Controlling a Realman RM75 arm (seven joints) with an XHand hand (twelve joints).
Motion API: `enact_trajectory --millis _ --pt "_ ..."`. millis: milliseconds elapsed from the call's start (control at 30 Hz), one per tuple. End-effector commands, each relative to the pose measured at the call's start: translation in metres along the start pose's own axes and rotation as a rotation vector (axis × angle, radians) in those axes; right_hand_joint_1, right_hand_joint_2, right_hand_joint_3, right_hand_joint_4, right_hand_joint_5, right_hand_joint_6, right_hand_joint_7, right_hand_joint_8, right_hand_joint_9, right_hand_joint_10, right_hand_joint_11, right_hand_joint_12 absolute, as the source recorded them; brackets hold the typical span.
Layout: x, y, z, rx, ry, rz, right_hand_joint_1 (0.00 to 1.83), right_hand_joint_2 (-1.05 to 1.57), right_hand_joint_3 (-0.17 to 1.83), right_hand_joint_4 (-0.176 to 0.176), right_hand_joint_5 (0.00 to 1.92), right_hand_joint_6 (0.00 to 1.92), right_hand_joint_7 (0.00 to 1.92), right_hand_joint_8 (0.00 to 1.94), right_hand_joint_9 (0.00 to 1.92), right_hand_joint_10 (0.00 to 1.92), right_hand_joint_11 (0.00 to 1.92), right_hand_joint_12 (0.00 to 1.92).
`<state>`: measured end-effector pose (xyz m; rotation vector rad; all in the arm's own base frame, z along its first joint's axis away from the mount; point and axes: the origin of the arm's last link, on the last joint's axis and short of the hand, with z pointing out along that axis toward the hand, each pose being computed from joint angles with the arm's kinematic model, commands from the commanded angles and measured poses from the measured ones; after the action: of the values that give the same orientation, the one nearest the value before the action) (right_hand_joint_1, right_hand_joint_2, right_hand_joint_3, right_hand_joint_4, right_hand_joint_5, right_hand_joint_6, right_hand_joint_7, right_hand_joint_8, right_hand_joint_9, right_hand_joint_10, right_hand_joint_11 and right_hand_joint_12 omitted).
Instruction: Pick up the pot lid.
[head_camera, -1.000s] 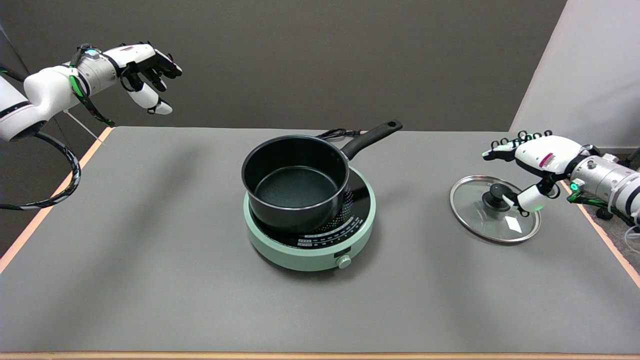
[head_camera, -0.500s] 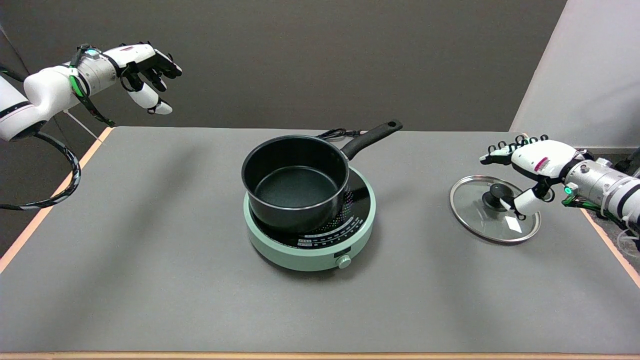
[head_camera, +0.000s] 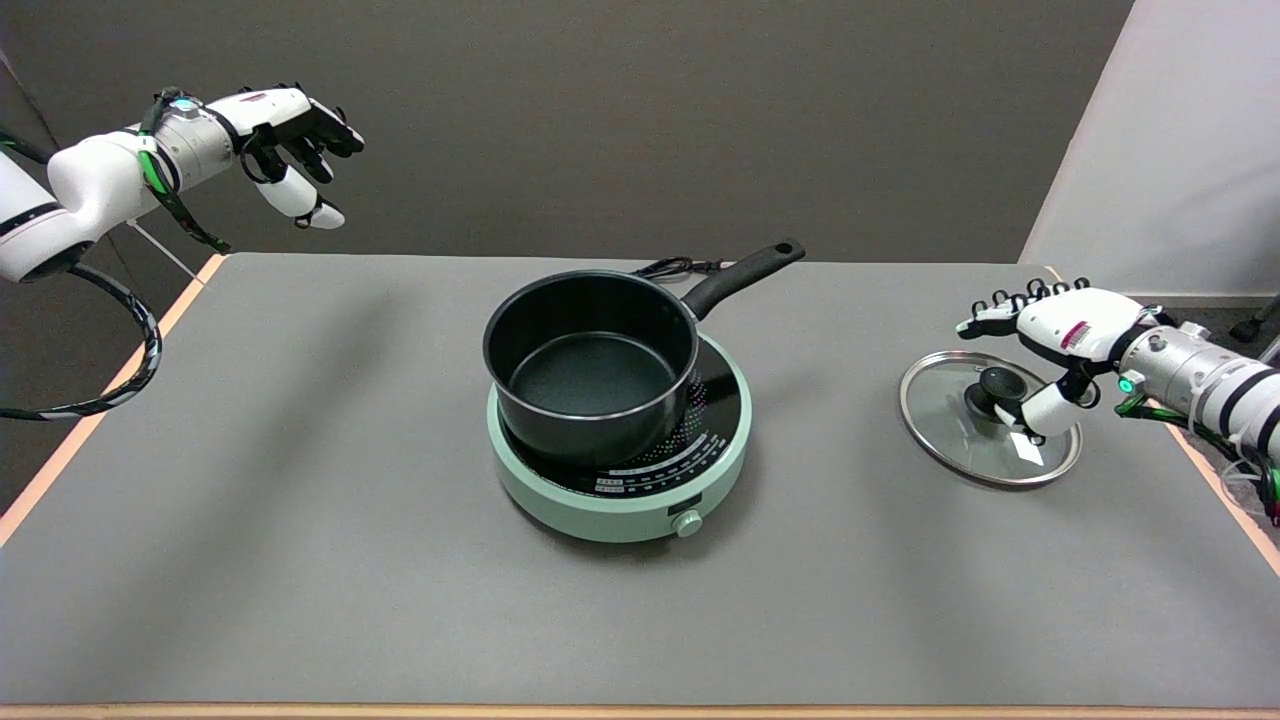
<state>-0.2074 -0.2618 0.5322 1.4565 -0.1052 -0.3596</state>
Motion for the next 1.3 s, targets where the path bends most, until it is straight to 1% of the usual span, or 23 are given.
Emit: enact_trajectory --millis 33,300,667,1100,1167,1300 --pt "-0.009 0.000 0.008 -0.004 -0.029 0.001 0.91 0.52 1.05 0.050 0.41 0.20 0.36 0.18 0.42 0.39 0.23 0.61" --pt "-0.012 -0.001 0.008 -0.002 -0.036 0.018 0.90 0.53 1.05 0.051 0.43 0.20 0.40 0.19 0.44 0.40 0.23 0.62" --pt "-0.018 0.004 0.007 -0.016 -0.053 0.024 0.91 0.57 1.03 0.050 0.48 0.27 0.49 0.25 0.48 0.47 0.25 0.61" --pt "-0.020 0.006 0.007 -0.022 -0.058 0.026 0.91 0.60 1.00 0.064 0.53 0.36 0.52 0.28 0.52 0.51 0.27 0.61" --pt "-0.020 0.006 0.006 -0.022 -0.058 0.026 0.99 0.60 0.93 0.066 0.56 0.35 0.56 0.29 0.56 0.49 0.30 0.58" --pt "-0.021 0.006 0.007 -0.021 -0.063 0.025 1.00 0.63 0.88 0.065 0.58 0.42 0.55 0.41 0.56 0.57 0.32 0.58"
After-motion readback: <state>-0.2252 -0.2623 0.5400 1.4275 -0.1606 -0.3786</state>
